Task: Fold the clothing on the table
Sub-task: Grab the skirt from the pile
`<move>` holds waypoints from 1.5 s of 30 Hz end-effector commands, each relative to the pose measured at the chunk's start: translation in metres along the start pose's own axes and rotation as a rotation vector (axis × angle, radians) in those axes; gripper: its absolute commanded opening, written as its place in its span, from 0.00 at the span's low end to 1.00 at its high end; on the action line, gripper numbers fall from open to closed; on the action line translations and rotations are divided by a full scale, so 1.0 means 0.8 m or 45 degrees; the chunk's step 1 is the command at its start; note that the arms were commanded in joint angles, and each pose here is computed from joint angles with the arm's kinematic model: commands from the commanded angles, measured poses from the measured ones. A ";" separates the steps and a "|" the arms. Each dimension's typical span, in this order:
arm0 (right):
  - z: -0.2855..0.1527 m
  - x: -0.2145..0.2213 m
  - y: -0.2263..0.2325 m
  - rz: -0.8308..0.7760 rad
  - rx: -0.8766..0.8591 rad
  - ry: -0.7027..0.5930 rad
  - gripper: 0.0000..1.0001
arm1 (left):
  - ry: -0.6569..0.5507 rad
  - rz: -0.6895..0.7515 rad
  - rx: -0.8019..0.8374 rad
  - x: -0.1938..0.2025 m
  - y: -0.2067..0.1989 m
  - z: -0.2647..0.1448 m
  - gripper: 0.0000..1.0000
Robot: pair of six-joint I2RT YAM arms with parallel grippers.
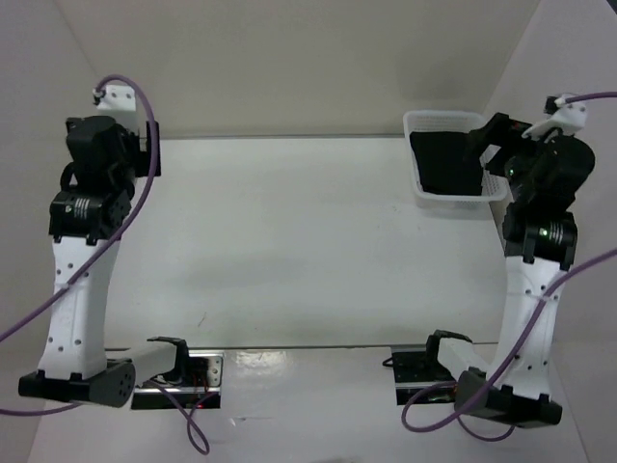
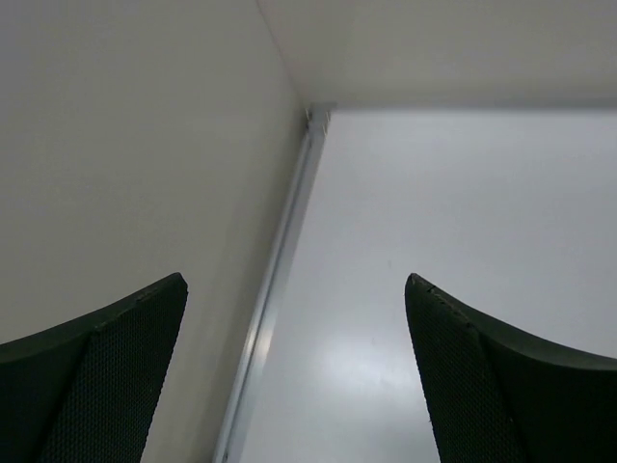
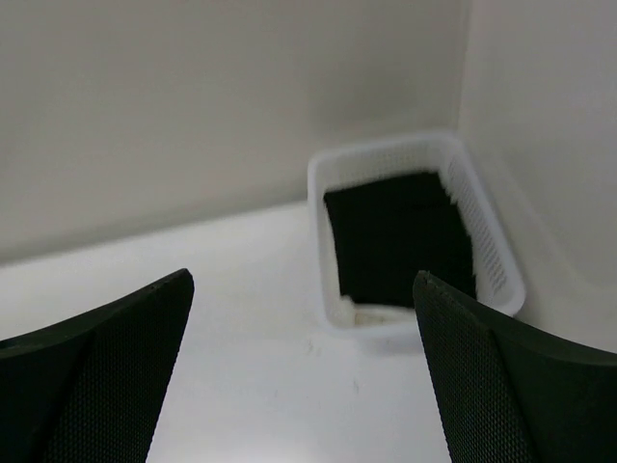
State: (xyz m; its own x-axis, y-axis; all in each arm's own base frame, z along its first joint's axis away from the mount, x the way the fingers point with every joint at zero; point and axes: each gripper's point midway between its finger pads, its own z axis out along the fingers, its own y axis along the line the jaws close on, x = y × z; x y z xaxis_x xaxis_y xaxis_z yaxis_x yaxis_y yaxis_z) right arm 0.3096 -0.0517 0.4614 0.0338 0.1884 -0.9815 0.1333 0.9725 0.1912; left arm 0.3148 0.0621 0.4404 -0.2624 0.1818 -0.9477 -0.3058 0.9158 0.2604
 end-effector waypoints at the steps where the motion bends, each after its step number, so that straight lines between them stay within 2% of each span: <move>1: -0.013 0.105 0.026 0.019 -0.236 0.456 0.98 | 0.326 -0.041 0.122 0.080 -0.021 -0.017 1.00; 2: -0.010 0.116 0.025 0.018 -0.245 0.487 0.98 | 0.344 -0.045 0.101 0.089 -0.015 -0.017 1.00; 4: -0.006 0.129 0.015 -0.024 -0.234 0.504 0.98 | 0.417 -0.085 0.208 0.116 -0.031 -0.016 1.00; 5: -0.006 0.140 0.013 -0.117 -0.267 0.509 0.98 | 0.440 -0.091 0.237 0.124 -0.036 -0.014 1.00; 6: -0.005 0.141 0.012 -0.142 -0.248 0.509 0.98 | 0.467 -0.093 0.251 0.134 -0.039 -0.013 1.00; 11: 0.032 0.198 -0.014 -0.294 -0.058 0.711 0.98 | 0.559 -0.119 0.277 0.185 -0.051 0.013 1.00; 14: 0.059 0.213 -0.018 -0.304 -0.052 0.782 0.98 | 0.451 -0.187 0.385 0.166 -0.069 0.028 1.00; 16: 0.078 0.211 -0.013 -0.333 -0.085 0.788 0.98 | 0.434 -0.220 0.451 0.160 -0.080 0.036 1.00; 17: 0.092 0.228 -0.021 -0.340 -0.052 0.839 0.98 | 0.436 -0.220 0.452 0.161 -0.083 0.047 1.00; 20: 0.121 0.229 -0.027 -0.362 -0.030 0.833 0.98 | 0.458 -0.234 0.451 0.166 -0.088 0.064 1.00; 23: 0.157 0.249 -0.041 -0.367 0.012 0.847 0.98 | 0.545 -0.204 0.409 0.188 -0.088 0.091 1.00; 28: 0.211 0.297 -0.067 -0.370 0.050 0.922 0.98 | 0.648 -0.177 0.398 0.217 -0.093 0.104 1.00; 36: 0.280 0.330 -0.116 -0.366 0.111 0.950 0.97 | 0.637 -0.135 0.384 0.222 -0.088 0.105 1.00; 45: 0.326 0.383 -0.147 -0.352 0.105 1.015 0.96 | 0.646 -0.090 0.373 0.224 -0.083 0.107 1.00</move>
State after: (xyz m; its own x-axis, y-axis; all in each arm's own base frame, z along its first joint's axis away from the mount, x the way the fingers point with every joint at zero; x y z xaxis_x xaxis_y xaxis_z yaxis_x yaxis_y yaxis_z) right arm 0.5433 -0.1349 0.1317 -0.7476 0.0385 -0.6631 0.1158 0.9906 -0.0731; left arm 0.3632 0.0584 0.2212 -0.7130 -0.0407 -0.7000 -0.0936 0.9949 0.0374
